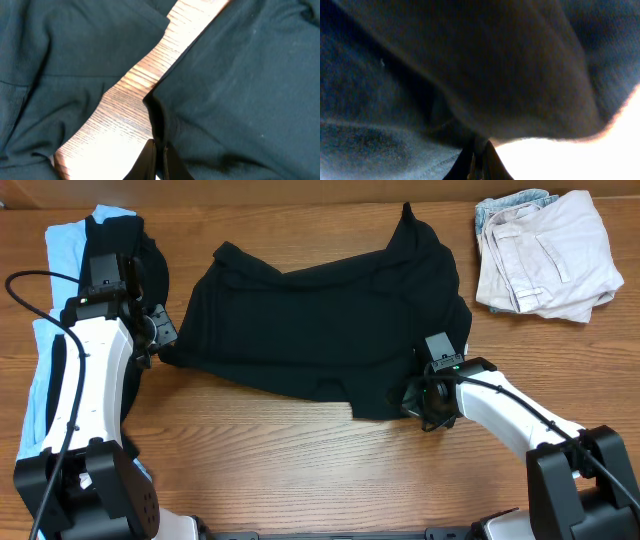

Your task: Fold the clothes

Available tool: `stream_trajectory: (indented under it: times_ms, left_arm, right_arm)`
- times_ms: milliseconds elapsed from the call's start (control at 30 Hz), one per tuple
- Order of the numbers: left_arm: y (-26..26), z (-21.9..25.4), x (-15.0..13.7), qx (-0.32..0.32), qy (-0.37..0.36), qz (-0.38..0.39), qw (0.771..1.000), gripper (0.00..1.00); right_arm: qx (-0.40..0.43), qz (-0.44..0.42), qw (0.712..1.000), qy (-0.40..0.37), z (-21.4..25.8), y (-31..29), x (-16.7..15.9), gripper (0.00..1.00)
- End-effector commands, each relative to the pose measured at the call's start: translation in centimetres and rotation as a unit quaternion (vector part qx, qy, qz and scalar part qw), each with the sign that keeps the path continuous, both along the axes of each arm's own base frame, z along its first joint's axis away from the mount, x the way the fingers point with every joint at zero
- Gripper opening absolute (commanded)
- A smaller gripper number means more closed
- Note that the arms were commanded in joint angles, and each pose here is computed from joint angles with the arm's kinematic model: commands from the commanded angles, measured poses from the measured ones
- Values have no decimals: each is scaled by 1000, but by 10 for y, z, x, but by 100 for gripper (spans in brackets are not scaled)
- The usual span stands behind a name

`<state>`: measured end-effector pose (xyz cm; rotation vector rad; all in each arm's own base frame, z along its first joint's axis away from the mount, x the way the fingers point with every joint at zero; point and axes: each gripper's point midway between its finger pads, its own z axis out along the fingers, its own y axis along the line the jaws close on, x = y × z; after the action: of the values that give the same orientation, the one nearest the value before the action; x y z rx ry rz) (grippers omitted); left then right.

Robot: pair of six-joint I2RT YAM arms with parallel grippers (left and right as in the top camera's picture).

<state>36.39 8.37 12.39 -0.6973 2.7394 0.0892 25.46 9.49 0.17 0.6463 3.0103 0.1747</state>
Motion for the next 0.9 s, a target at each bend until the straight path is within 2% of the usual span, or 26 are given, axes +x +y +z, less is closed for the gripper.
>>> stream_trajectory:
  times_ms: [0,200,300,433,567,867]
  left_arm:
    - [0,28,9,8,-29,-5,1000,4]
    - [-2,86,7,12,-50,-15,999,4]
    - [-3,106,1,14,-52,-17,998,4]
    - [-5,118,-8,13,-47,-18,999,4]
    - [-7,116,-19,12,-25,-27,999,4]
    - [-8,109,-40,15,23,-51,998,4]
  right_arm:
    - [16,-14,999,-43,42,-2,19,4]
    - [24,-10,990,-139,159,-28,30,4]
    - [21,-13,982,-189,217,-45,23,4]
    - [13,-17,972,-232,269,-63,8,4]
    - [9,-17,971,-237,288,-68,-6,4]
    - [3,-12,984,-178,272,-69,-26,4]
